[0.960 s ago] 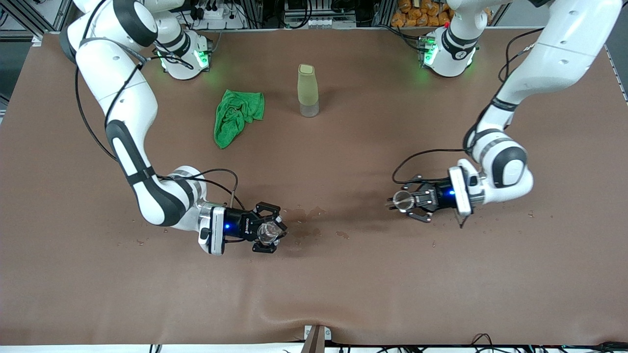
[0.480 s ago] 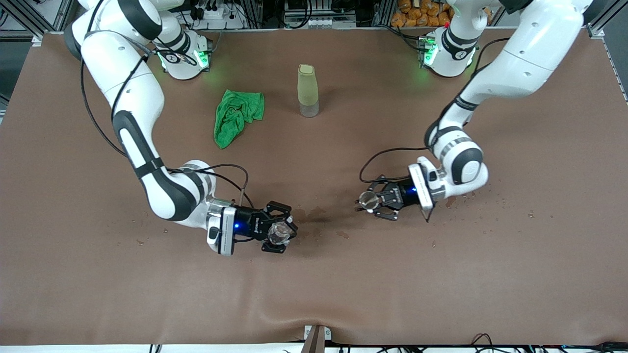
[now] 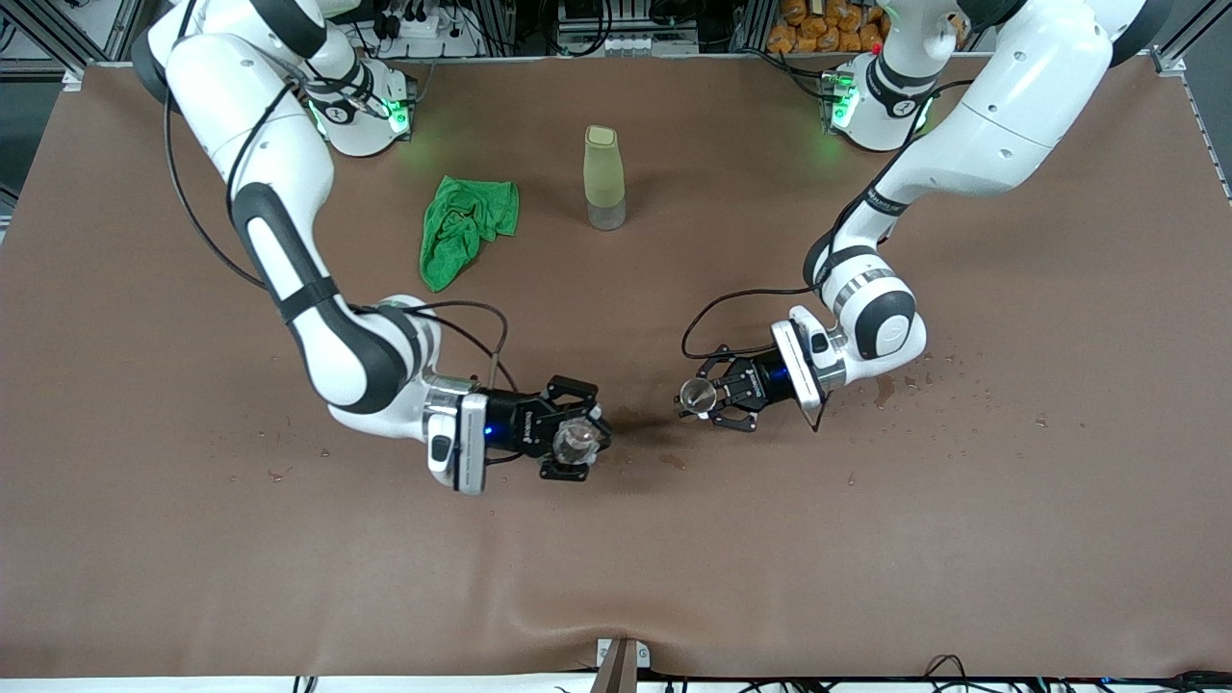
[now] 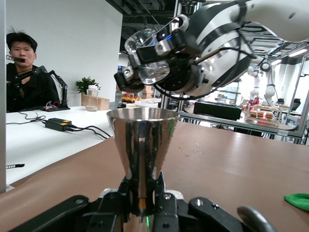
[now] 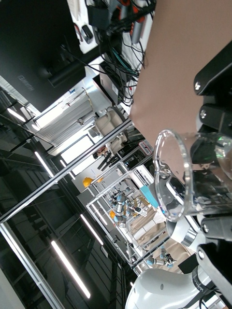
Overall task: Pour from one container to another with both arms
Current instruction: 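Carry the beaker and jigger toward each other at the table middle, then tilt the jigger with the left gripper to pour into the beaker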
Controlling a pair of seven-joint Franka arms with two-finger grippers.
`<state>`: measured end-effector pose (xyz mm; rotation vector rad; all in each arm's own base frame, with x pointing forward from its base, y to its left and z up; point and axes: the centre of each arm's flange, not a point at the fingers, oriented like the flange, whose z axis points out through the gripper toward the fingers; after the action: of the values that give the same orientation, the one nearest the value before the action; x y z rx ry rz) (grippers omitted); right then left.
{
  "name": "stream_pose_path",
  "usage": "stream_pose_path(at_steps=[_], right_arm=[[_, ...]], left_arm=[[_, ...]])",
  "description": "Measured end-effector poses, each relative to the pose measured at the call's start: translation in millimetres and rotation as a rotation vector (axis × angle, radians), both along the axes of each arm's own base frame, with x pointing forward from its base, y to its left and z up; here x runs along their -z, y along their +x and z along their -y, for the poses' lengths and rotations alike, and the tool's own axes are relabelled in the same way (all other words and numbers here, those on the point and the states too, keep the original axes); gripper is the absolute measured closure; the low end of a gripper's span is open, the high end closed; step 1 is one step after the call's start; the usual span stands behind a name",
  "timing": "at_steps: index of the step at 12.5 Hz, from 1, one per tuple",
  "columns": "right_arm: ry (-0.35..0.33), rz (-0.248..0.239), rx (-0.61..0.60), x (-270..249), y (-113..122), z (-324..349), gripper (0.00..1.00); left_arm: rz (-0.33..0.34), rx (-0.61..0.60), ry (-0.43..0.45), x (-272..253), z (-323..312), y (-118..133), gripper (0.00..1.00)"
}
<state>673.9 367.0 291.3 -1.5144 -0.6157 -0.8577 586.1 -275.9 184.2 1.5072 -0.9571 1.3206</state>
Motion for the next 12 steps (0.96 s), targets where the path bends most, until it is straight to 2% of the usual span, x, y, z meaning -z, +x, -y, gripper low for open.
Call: stream_pose_path(at_steps=[2, 7, 9, 12], right_arm=[[-0.012, -0.021, 0.0, -1.3, -12.8, -23.9, 0.85], [0.012, -0.122, -0.003, -20.9, -46.4, -79.0, 0.85], [0.02, -0.172, -0.005, -25.6, -53.6, -89.6, 0.85], [0.023, -0.223, -0.019, -25.9, -64.1, -103.4, 0.85]], left_arm=[[0.001, -0.01, 0.022, -0.2, 2.5, 3.0, 0.79], [0.024, -0.027, 0.05, 4.8, 12.6, 16.6, 0.79], [0.03, -0.037, 0.055, 6.9, 12.3, 22.4, 0.79], [0.046, -0.057, 0.063, -1.3, 11.6, 32.8, 0.79]])
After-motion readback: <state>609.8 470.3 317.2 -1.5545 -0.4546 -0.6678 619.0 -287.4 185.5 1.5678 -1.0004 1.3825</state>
